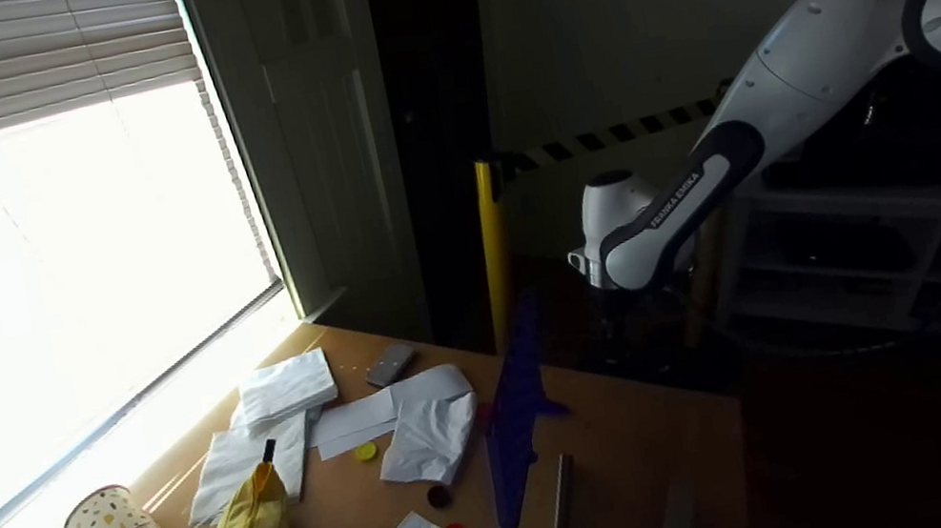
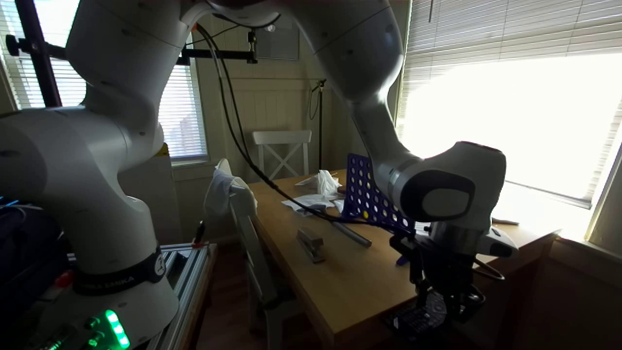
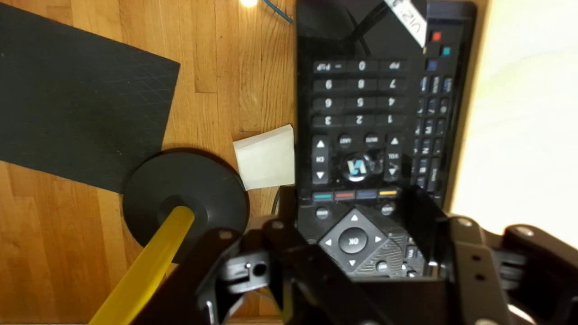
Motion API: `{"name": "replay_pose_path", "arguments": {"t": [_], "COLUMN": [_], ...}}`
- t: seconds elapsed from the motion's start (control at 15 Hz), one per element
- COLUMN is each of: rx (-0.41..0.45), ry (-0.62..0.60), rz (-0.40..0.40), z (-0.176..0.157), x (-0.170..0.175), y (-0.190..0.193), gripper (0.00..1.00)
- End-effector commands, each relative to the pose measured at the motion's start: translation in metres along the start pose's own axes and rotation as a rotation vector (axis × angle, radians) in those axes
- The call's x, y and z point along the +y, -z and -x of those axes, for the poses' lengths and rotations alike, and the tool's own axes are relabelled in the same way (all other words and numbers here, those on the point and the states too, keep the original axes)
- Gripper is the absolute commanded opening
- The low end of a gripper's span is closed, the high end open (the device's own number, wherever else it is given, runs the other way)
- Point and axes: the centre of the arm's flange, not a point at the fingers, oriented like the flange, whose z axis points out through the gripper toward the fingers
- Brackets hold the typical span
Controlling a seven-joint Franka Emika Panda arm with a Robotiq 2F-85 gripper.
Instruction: Slide the back cover of the black remote to the right.
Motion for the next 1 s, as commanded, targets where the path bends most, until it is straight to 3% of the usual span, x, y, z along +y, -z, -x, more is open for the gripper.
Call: {"name": "replay_pose_path", "arguments": {"t": [0.0, 0.47, 0.93], "rx": [0.009, 0.008, 0.019], "ry": [0.030, 0.042, -0.048], "rz": [-0.046, -0.043, -0.034], "z": [-0.007, -0.009, -0.006], "x": [-0.023, -0.029, -0.042], "y": [0.001, 0.005, 0.076], "gripper": [0.36, 0.36, 0.36]}}
